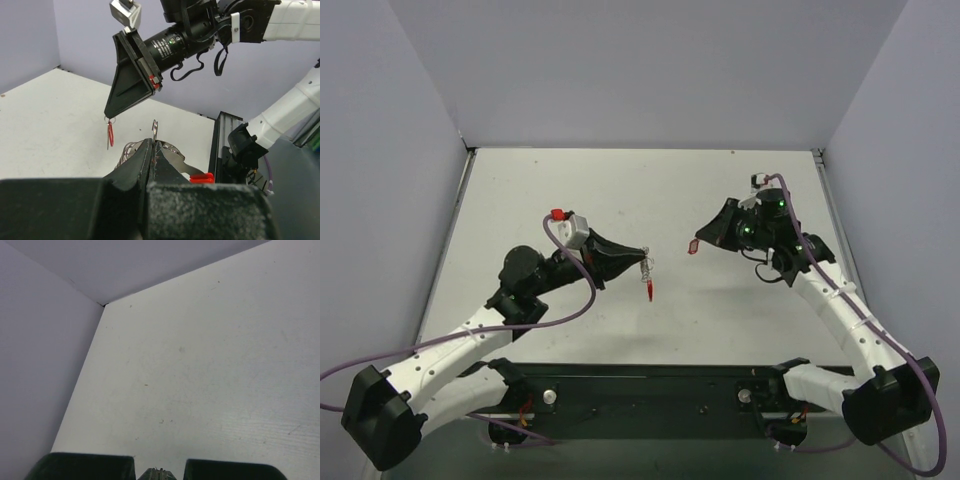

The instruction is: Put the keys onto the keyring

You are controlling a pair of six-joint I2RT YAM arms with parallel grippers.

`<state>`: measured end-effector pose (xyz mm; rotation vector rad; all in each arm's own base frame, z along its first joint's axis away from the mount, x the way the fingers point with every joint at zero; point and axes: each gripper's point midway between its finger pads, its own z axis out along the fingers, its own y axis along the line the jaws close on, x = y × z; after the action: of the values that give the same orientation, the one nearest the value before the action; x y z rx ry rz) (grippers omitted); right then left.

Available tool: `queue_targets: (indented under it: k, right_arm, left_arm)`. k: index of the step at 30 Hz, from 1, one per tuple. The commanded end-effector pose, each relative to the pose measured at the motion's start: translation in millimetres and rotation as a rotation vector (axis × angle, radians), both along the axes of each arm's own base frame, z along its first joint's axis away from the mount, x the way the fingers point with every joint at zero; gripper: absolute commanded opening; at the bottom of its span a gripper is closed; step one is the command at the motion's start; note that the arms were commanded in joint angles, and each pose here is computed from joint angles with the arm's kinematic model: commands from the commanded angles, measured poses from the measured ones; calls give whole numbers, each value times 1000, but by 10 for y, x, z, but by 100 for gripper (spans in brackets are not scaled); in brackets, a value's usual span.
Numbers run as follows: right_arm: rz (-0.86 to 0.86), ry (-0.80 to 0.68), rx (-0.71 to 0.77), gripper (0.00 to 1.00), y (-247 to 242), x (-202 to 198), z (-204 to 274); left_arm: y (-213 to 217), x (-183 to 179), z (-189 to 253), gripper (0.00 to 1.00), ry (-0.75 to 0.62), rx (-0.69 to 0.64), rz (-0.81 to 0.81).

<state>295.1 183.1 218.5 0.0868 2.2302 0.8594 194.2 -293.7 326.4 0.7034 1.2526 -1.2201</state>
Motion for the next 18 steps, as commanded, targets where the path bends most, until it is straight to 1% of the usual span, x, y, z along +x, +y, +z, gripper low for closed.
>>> queue_targets:
  k: [1, 5, 12, 18]
  right_arm:
    - [65, -111, 93, 0, 140, -2, 368]
    - [120, -171, 153, 0, 240, -21, 585]
    - [199, -251, 245, 0, 368, -112, 881]
    - [212, -286, 254, 0, 379, -173, 1017]
  left_arm:
    - [-48, -189, 403, 0, -130, -60, -108]
    - [-112, -308, 389, 0, -164, -54, -188]
    - [-170, -342, 392, 0, -178, -63, -215]
    - [-228, -295, 371, 0, -155, -54, -216]
